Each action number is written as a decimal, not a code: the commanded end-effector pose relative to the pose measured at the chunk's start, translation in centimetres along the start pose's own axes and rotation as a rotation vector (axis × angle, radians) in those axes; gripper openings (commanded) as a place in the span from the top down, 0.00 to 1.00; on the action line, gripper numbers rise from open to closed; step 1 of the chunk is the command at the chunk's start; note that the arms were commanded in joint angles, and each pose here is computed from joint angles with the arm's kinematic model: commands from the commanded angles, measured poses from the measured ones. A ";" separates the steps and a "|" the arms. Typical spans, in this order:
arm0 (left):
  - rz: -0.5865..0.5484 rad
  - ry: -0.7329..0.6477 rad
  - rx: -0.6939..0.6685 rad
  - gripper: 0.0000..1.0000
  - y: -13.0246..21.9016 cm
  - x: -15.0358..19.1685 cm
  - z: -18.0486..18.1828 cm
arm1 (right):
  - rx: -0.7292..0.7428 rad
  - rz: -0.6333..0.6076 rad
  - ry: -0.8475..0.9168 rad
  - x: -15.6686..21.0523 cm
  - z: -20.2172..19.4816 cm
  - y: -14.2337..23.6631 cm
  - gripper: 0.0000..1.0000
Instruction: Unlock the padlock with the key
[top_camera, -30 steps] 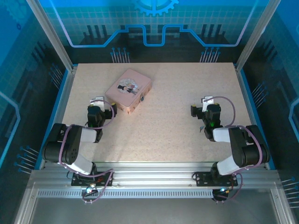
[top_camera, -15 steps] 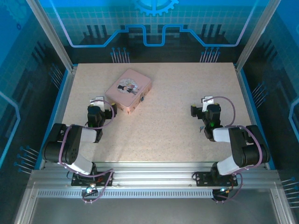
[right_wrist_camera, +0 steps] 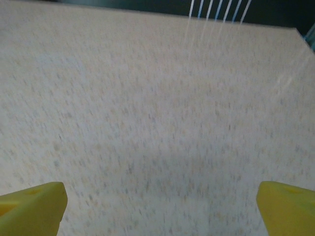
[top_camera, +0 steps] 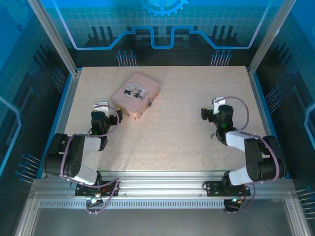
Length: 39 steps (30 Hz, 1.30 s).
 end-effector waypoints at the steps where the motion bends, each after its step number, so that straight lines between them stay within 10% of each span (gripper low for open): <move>1: 0.008 0.018 -0.085 0.01 0.7 -2.7 1.2 | -0.046 0.018 -0.027 -2.9 0.3 1.0 0.00; 7: 0.067 0.214 -0.087 0.01 2.1 -6.2 1.6 | -0.225 0.018 -0.055 -7.7 4.4 1.9 0.00; 10: 0.102 0.528 -0.070 0.01 3.2 -6.5 2.1 | -0.362 0.023 -0.156 -10.7 6.8 2.5 0.00; 14: 0.086 0.690 0.094 0.01 3.8 -7.1 1.4 | -0.445 0.235 -0.441 -12.4 7.8 0.7 0.00; 23: 0.327 0.710 0.201 0.01 3.8 -5.3 -2.1 | -0.737 0.403 -0.481 -13.3 14.4 -5.7 0.00; 39: 0.416 0.770 0.323 0.01 0.6 -3.4 -6.2 | -0.788 0.630 -0.445 -7.4 25.1 -18.1 0.10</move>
Point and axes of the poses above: each hand's point on the last joint's axis, 136 mm out from that joint toward the fingers, its own y axis back along the fingers, its own z axis along the line the jaws close on, x = y × z, the point moved 6 cm from there along y, back along the fingers, and after that the axes turned 8 degrees about -y, right-handed, at the moved point
